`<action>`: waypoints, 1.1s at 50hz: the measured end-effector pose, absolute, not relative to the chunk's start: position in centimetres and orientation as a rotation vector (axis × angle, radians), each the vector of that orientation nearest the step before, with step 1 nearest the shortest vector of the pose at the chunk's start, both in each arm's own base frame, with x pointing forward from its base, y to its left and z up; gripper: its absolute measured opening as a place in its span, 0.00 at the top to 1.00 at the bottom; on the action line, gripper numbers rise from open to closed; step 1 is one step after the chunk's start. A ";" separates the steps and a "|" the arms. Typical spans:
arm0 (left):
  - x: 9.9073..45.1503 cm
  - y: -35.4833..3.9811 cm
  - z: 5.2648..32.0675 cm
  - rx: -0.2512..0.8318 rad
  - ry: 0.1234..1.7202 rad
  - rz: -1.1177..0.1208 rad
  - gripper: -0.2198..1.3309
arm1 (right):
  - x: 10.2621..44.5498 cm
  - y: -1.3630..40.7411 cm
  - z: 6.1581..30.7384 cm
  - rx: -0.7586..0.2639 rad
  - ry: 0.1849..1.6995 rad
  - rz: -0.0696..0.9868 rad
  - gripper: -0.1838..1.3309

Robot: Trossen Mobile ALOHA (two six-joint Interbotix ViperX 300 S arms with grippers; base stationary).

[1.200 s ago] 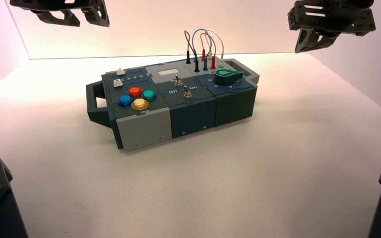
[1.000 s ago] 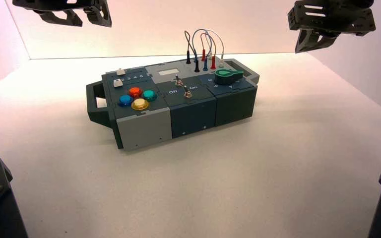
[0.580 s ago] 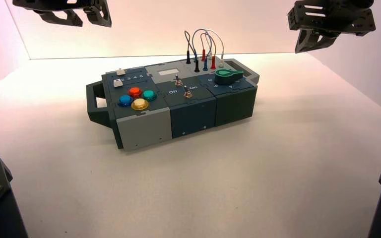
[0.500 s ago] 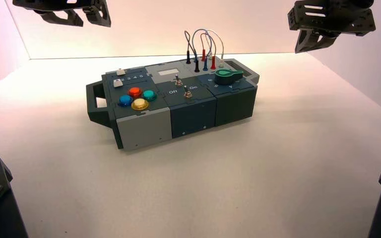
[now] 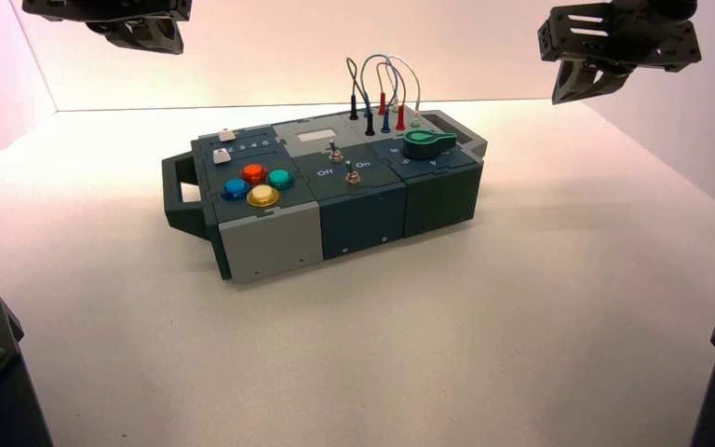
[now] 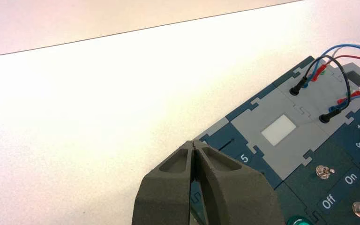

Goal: Close left gripper.

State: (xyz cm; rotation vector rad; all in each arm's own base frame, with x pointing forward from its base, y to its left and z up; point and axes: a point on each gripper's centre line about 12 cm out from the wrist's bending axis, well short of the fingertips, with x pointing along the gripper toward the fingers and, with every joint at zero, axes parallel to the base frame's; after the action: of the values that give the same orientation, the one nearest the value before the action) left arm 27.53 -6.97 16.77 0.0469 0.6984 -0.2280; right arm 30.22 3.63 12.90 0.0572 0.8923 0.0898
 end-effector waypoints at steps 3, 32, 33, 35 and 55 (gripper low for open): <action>27.5 -7.0 17.1 0.047 0.688 -0.229 0.97 | 30.3 3.7 12.8 0.057 0.897 0.090 0.97; 26.8 -6.8 17.5 0.047 0.657 -0.228 0.97 | 30.3 3.7 12.8 0.058 0.901 0.092 0.97; 26.8 -6.8 17.5 0.047 0.657 -0.228 0.97 | 30.3 3.7 12.8 0.058 0.901 0.092 0.97; 26.8 -6.8 17.5 0.047 0.657 -0.228 0.97 | 30.4 3.7 12.8 0.058 0.898 0.091 0.97; 26.9 -6.8 17.2 0.053 0.669 -0.229 0.97 | 30.4 3.7 12.8 0.056 0.898 0.092 0.97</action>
State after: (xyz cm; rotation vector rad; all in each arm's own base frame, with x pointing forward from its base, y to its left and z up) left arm 26.87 -6.76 17.18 0.0532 0.6685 -0.2291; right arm 30.35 3.67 12.85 0.0561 0.8982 0.0919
